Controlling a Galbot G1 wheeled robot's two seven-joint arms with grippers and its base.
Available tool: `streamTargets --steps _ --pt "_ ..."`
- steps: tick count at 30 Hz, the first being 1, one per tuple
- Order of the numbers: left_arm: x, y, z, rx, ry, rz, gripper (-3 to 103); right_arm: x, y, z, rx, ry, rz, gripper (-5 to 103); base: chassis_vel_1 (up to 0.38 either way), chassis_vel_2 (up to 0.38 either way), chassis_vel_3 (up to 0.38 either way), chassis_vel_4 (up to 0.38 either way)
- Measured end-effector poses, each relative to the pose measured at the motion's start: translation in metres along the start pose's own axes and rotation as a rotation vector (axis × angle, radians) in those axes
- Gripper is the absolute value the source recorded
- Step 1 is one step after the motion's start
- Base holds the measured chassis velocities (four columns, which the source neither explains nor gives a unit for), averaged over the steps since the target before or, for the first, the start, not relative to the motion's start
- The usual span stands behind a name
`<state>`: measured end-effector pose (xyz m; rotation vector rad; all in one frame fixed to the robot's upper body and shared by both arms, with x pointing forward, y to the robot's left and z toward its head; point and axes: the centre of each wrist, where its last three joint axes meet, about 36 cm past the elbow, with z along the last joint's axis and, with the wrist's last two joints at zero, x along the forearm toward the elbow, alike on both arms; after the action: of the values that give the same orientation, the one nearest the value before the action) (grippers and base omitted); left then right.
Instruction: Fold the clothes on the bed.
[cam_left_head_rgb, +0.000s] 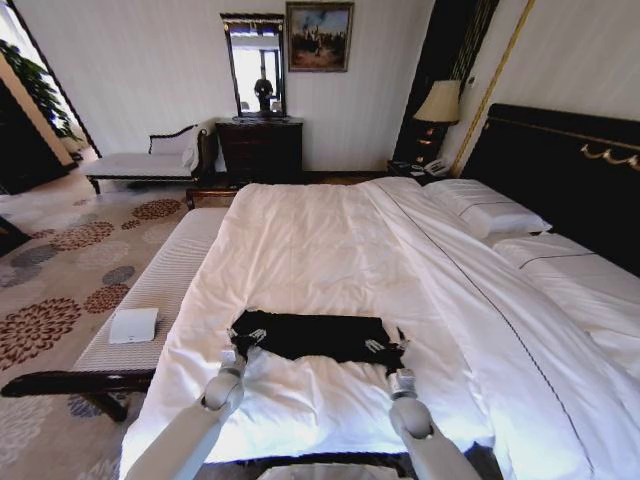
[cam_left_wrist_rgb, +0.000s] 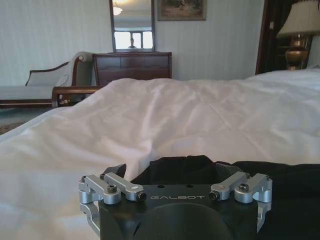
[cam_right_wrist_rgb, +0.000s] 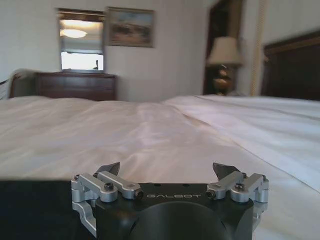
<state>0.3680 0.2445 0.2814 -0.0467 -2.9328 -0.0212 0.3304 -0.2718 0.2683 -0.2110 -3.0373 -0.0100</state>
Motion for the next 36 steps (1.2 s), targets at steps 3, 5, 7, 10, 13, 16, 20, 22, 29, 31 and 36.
streamTargets --steps 3,5,7,10,13,16,20,22,29,31,36 --pt "0.019 0.004 -0.003 0.030 -0.017 -0.010 100 0.004 -0.008 -0.007 -0.068 0.009 0.012 100 0.000 0.000 0.000 0.000" --pt "0.044 0.009 -0.013 0.064 -0.058 -0.006 100 0.008 -0.020 -0.014 -0.142 0.015 0.010 100 0.000 0.000 0.000 0.000" --pt "0.048 0.010 -0.015 0.068 -0.063 -0.005 100 0.008 -0.021 -0.015 -0.151 0.016 0.010 100 0.000 0.000 0.000 0.000" --pt "0.081 0.018 -0.033 0.059 -0.120 0.021 100 0.012 -0.039 -0.025 -0.221 0.038 -0.004 100 0.000 0.000 0.000 0.000" --pt "0.094 0.022 -0.037 0.024 -0.155 0.040 100 0.013 -0.049 -0.026 -0.234 0.043 -0.026 100 0.000 0.000 0.000 0.000" --pt "0.118 0.027 -0.040 0.011 -0.176 0.058 100 0.017 -0.067 -0.030 -0.288 0.083 -0.093 100 0.000 0.000 0.000 0.000" --pt "0.154 0.032 -0.042 0.041 -0.167 0.069 100 0.019 -0.087 -0.037 -0.364 0.146 -0.174 100 0.000 0.000 0.000 0.000" --pt "0.176 0.037 -0.044 0.053 -0.161 0.057 100 0.016 -0.095 -0.042 -0.430 0.203 -0.217 100 0.000 0.000 0.000 0.000" --pt "0.210 0.037 -0.049 0.039 -0.177 0.018 100 0.002 -0.101 -0.043 -0.522 0.274 -0.238 100 0.000 0.000 0.000 0.000" --pt "0.212 0.036 -0.051 0.039 -0.179 0.020 100 0.001 -0.102 -0.043 -0.527 0.284 -0.249 100 0.000 0.000 0.000 0.000" --pt "0.222 0.029 -0.062 -0.045 -0.234 0.021 100 -0.002 -0.114 -0.028 -0.566 0.350 -0.342 100 0.000 0.000 0.000 0.000"
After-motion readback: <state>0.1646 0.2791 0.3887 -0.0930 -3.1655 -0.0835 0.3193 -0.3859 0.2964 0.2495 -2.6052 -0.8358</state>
